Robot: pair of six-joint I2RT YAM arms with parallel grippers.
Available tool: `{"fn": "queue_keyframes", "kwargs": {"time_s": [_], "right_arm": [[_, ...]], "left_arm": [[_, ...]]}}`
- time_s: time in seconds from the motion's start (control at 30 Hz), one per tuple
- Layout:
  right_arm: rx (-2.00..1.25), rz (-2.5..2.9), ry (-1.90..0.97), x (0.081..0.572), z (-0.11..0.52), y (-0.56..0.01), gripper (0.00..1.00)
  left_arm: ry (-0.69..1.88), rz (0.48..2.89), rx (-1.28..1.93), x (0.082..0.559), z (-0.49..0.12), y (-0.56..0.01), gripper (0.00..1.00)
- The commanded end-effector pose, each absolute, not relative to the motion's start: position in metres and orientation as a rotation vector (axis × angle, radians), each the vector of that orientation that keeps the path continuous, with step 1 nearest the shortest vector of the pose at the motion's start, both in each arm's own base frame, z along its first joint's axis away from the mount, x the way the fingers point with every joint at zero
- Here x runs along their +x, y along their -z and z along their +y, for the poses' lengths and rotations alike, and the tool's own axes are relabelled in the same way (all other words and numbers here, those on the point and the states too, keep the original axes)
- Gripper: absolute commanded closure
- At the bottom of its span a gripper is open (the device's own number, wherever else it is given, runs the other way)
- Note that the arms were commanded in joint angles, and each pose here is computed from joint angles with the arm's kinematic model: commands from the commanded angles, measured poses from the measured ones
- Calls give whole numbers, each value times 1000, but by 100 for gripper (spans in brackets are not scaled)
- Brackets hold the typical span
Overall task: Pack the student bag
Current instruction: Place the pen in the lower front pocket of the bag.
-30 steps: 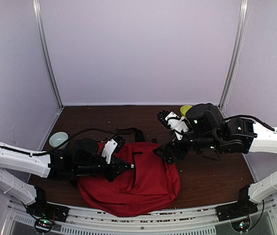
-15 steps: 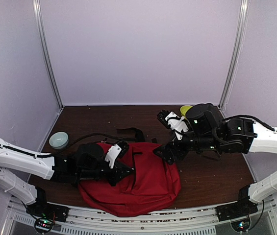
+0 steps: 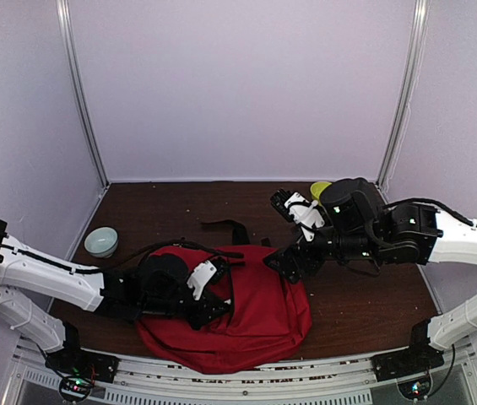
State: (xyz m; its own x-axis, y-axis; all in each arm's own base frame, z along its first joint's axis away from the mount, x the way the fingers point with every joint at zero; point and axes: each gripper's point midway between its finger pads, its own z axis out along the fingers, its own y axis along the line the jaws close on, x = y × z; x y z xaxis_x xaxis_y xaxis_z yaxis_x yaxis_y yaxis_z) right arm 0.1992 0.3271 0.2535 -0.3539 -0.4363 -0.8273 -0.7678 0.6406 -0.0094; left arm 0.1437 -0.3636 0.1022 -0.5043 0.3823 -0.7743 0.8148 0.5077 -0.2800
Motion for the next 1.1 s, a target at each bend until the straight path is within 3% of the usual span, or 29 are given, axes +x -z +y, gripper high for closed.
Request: {"fn": "queue_keyframes", "kwargs": {"time_s": [0.0,0.7,0.77,0.87,0.93,0.97,1.07], "right_arm": [[-917,1987,-505,201,325,-261,0],[-910,1986,-504,200,322,-263,0],[-911,1986,-505,199,322,-263,0],[-908,1984,-505,200,321,-264,0],[-906,1982,-503,200,321,-265,0],[-904,1982,-502,200,321,-264,0],[-896,1980,-480,203,320,-264,0]], "left_arm": [[937,2056,1010,137,-379,-116,80],[1132,2000,1186,103,-400,-123,71],[1142,1998,1194,101,-399,-123,74],[1167,1977,1193,99,-399,-129,91],[1172,1972,1191,98,-397,-131,93],[1169,1971,1192,98,-396,-132,91],[1142,1991,1195,98,-390,-130,72]]}}
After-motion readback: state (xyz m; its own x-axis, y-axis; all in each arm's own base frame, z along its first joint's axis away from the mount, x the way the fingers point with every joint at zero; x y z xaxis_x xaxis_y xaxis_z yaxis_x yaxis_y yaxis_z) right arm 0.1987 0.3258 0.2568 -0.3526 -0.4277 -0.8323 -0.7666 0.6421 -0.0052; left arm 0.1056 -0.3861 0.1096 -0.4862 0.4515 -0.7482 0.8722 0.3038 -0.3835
